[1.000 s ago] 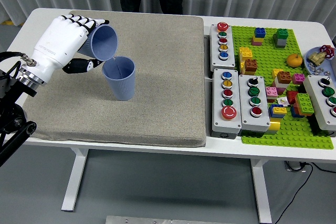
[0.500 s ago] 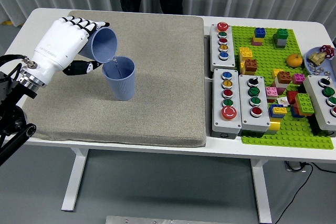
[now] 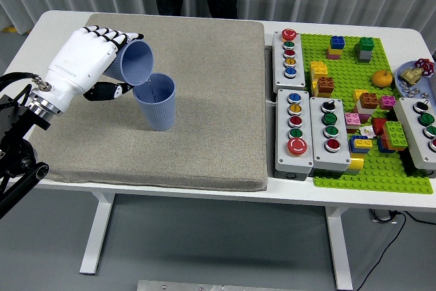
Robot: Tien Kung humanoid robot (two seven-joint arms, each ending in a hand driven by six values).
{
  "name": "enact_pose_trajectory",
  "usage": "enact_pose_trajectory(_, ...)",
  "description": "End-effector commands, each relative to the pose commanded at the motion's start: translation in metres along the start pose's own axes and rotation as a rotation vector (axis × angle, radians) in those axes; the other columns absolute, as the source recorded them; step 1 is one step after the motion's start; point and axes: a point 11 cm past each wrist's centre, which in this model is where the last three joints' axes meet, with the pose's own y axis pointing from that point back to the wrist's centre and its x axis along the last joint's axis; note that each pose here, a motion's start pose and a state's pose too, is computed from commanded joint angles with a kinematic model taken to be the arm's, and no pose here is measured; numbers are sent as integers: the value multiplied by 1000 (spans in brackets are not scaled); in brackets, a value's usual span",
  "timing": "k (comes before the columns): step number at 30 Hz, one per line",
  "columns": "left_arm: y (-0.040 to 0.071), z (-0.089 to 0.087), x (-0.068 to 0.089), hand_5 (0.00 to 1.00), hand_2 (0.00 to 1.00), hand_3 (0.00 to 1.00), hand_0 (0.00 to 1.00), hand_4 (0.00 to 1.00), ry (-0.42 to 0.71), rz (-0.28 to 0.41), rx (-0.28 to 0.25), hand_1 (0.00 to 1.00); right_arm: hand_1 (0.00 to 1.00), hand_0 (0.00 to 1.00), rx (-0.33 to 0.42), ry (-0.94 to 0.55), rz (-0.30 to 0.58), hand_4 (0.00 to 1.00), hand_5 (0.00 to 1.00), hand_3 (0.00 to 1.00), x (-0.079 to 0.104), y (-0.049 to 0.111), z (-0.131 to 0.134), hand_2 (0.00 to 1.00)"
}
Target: Pick cup pour cup place
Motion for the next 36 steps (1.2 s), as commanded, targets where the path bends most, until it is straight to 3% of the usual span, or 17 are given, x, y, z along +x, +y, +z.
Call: enact_pose_trajectory(36, -3, -1, 2, 23, 549, 565, 455, 634, -48, -17, -6, 501, 715, 745, 1, -7, 0, 188, 421, 636, 0, 0, -1, 735)
